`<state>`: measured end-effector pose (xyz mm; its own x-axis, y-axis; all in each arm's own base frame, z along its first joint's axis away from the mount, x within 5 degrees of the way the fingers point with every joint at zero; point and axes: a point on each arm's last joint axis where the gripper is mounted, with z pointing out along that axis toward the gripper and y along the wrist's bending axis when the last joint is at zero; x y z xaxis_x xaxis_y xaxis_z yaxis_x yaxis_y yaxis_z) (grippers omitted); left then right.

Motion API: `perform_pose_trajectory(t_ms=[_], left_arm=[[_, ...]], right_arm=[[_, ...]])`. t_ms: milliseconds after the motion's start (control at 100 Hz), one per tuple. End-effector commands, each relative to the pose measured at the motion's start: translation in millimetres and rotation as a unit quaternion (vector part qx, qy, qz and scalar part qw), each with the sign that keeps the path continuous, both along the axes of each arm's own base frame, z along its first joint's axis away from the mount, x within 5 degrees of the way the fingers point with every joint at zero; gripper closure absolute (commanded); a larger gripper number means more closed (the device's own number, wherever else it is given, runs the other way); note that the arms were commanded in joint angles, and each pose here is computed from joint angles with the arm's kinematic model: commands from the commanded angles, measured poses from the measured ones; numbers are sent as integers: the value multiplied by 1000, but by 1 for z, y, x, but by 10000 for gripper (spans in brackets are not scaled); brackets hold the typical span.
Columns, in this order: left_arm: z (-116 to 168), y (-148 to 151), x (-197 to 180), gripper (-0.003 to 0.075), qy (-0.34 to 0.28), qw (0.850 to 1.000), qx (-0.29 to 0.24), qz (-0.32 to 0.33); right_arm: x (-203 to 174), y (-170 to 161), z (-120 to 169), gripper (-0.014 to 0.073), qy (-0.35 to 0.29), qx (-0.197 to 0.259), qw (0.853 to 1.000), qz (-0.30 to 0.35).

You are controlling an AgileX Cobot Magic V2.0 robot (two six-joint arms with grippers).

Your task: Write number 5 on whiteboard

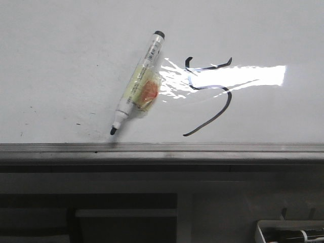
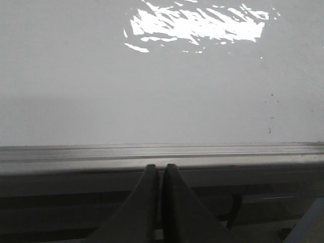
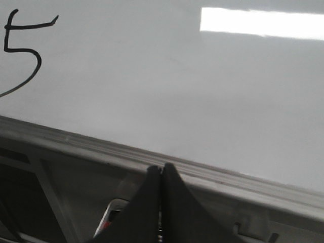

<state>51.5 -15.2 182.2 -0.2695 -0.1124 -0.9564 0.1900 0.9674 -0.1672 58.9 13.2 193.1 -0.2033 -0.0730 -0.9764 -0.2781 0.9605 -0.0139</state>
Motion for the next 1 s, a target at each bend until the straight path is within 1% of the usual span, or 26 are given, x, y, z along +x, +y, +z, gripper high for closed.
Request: perform_pose_trajectory(t_ms=[0,20,40,80,120,290,460,990], left_arm=[[0,1,0,741,-26,999,-17,7],[0,1,0,741,-26,999,-17,7],[0,1,0,741,-26,999,-17,7],[0,1,0,741,-26,999,-17,7],[0,1,0,741,-26,999,-17,7],[0,1,0,741,-26,999,-17,7],[0,1,0,741,-26,999,-17,7],[0,1,0,741,-26,999,-17,7]], right_arm=[[3,4,-3,657,-61,17,998,2],[3,3,-5,657,-60,17,998,-6],[3,1,-8,657,-39,7,999,-19],[3,-1,-8,657,-32,-12,999,-29],[3,-2,-10,657,-28,-13,999,-36],[-2,-8,-21,657,25,-29,997,-63],[-5,-9,-19,657,-1,-22,998,-65],[-5,-9,-19,657,0,-23,998,-65]])
